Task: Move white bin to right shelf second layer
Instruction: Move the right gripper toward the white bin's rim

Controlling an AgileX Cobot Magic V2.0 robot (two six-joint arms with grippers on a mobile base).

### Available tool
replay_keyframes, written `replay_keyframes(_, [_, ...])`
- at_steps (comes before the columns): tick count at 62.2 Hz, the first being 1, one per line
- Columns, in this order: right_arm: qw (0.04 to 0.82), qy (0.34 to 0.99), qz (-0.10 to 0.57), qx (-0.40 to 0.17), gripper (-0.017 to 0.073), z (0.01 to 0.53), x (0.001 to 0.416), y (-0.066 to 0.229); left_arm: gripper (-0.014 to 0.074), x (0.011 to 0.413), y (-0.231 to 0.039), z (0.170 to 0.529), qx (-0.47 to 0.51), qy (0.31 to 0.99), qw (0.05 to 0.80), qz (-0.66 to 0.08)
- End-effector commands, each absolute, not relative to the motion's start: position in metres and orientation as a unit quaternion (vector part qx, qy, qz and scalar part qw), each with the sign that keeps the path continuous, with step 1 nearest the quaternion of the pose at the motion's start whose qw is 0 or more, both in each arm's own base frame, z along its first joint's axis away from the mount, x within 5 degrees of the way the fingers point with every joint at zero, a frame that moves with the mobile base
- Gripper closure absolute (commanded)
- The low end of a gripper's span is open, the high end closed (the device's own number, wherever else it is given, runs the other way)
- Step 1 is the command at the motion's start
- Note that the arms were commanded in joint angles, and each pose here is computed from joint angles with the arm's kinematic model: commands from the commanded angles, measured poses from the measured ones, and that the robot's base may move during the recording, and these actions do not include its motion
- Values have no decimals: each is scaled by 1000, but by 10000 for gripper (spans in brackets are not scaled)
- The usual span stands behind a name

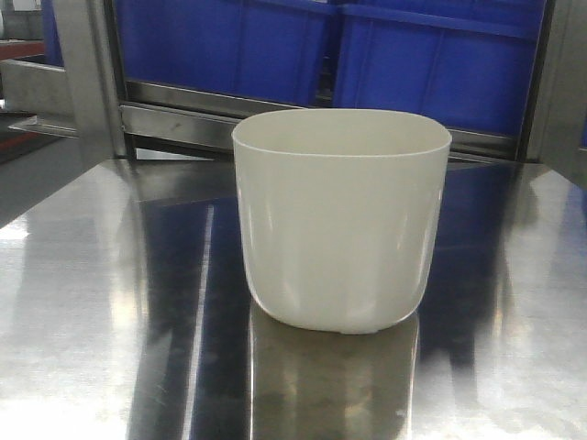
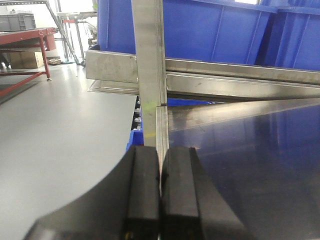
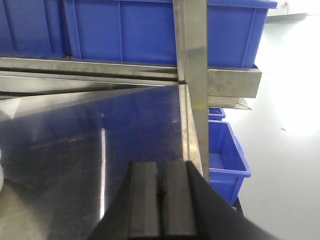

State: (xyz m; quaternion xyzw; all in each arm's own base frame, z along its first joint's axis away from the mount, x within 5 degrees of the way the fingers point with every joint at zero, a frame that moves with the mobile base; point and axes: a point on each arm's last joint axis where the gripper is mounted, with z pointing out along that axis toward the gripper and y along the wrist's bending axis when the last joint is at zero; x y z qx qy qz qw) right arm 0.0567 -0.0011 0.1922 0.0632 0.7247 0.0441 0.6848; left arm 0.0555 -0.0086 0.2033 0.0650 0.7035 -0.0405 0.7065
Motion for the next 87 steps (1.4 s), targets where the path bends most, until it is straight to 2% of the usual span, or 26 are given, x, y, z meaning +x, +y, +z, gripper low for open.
replay_keyframes(1, [730,679,38,58,510,207,54,-2,509,56,-9,199,61,681,728,-46])
replay_keyframes(67, [731,679,38,58,510,207,54,-2,509,56,-9,199,61,681,728,-46])
replay_keyframes(87, [768,636,39,56,510,218,53,-2,509,56,-9,199,61,681,728,-46])
